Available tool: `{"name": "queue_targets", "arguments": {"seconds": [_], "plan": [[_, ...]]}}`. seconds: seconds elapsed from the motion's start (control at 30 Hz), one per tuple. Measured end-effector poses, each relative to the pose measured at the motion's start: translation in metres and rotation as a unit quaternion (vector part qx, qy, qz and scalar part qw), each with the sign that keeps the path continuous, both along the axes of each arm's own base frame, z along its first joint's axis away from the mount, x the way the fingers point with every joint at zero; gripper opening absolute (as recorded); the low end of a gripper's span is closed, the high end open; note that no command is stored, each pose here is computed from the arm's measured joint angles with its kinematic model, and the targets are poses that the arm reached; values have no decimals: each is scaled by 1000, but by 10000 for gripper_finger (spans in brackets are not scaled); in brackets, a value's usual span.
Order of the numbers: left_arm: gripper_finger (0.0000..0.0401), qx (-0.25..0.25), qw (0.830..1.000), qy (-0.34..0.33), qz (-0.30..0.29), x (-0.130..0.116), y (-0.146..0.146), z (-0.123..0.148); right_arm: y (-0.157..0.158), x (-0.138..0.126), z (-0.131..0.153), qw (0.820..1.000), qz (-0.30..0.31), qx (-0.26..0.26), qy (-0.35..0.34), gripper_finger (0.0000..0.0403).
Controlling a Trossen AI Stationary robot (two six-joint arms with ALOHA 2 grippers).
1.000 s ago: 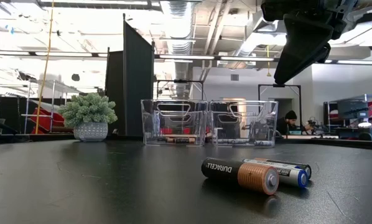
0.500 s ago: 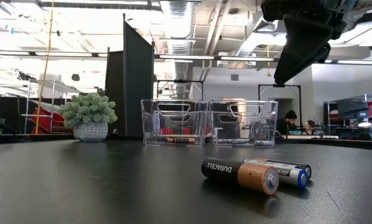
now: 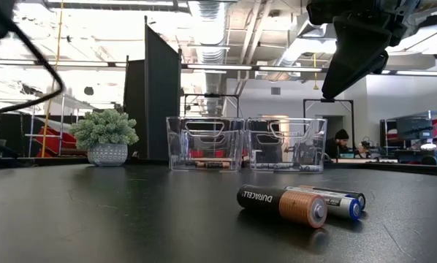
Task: Sort batteries
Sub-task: Put the large black battery into the left transparent bin
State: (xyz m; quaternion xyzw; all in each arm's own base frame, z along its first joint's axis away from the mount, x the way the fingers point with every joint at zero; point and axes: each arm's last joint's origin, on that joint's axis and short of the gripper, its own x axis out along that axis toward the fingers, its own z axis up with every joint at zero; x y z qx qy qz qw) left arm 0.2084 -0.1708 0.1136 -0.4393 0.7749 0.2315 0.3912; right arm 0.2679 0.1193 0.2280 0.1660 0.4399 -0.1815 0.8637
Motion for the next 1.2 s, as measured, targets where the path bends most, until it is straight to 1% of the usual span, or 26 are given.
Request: {"name": "queue_targets", "arguments": {"seconds": [0.1,0.27,0.4,0.57,0.73,0.87,1.03,1.2], "plan": [[34,10,1000,-23,-6,11,7,5,0,0,0,1000,0,0,0,81],[34,45,997,-65,-13,30,20,17,0,0,0,1000,0,0,0,81],[34,67,992,-107,-16,48,32,29,0,0,0,1000,0,0,0,81],[34,95,985,-141,-21,67,47,46,1,-1,0,1000,2,0,0,81],[34,124,976,-176,-39,82,62,63,4,-2,0,1000,7,-1,1,81],[34,142,967,-203,-64,93,78,76,4,-2,0,1000,7,0,1,81],[34,173,953,-233,-92,106,105,91,3,-2,0,1000,6,0,0,81],[34,182,935,-279,-123,120,136,107,3,-1,0,1000,2,2,0,81]]}}
